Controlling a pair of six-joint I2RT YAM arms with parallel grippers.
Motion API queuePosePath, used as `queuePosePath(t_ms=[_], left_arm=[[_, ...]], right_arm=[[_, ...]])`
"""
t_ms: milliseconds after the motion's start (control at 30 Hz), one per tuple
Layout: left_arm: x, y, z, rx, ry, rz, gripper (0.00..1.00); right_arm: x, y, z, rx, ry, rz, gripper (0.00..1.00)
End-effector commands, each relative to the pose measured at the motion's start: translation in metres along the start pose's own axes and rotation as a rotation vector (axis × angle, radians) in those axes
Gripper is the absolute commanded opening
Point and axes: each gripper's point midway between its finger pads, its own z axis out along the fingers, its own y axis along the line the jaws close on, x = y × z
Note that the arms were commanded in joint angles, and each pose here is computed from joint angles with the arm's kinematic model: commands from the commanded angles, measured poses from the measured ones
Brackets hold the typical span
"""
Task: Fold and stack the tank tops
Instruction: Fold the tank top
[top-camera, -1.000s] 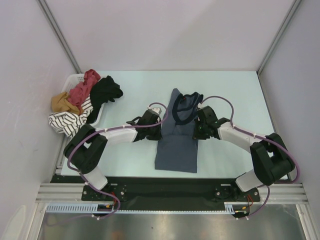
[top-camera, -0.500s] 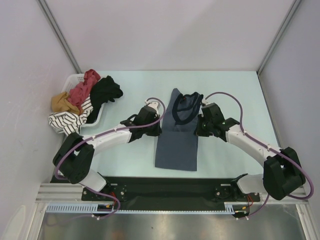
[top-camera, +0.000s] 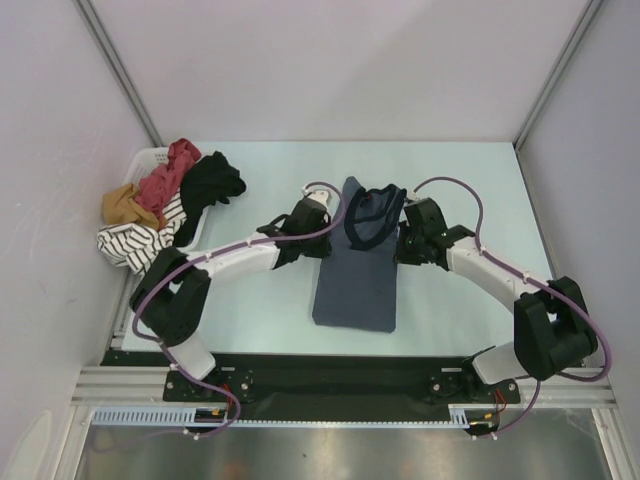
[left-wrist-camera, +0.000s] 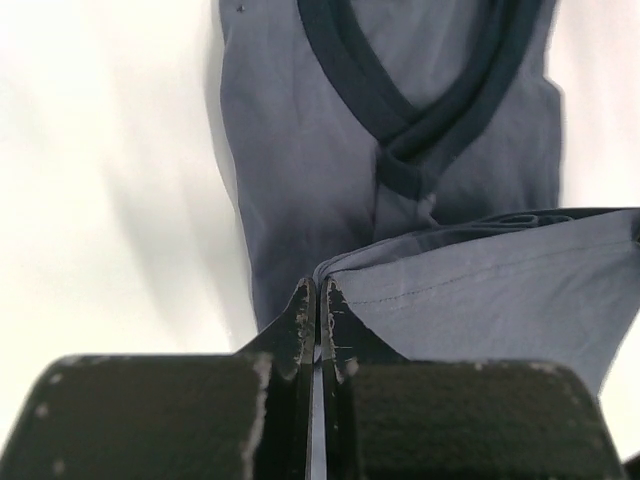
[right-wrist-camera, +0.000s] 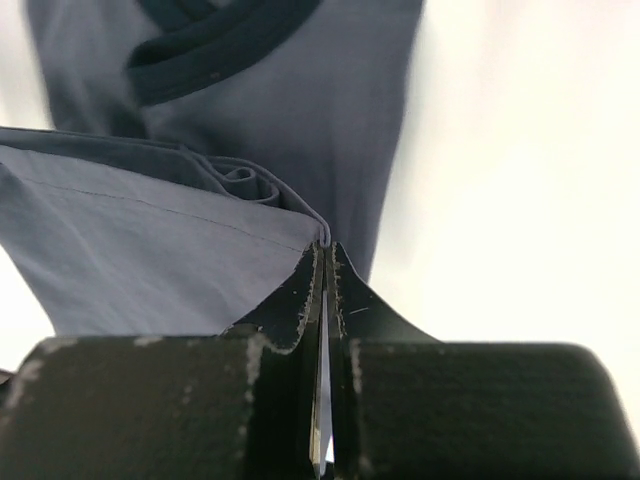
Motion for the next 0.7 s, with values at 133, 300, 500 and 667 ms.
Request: queuePosePath(t_ms=[133,300,500,667], left_arm=[[-0.006,0.001,0.027,-0.033,-0.004,0.016,0.0],[-0.004,0.005,0.035,-0.07,0.028,0.01,0.16],[-0.012,0.006,0.002,-0.059,-0.03,-0.008,0.65],[0.011,0.0,-0.034,0.013,0.0,-0.015,0.66]], right_arm=[[-0.02,-0.01,0.023,0.029,-0.046,0.016,0.0],[-0.026,-0.01,0.034,0.035,-0.054,0.018,0.25],[-0.026,-0.006,0.006,-0.008,-0.101,0.03,0.65],[0.017,0.005,-0.019,-0.107,-0.028,0.049,0.53]])
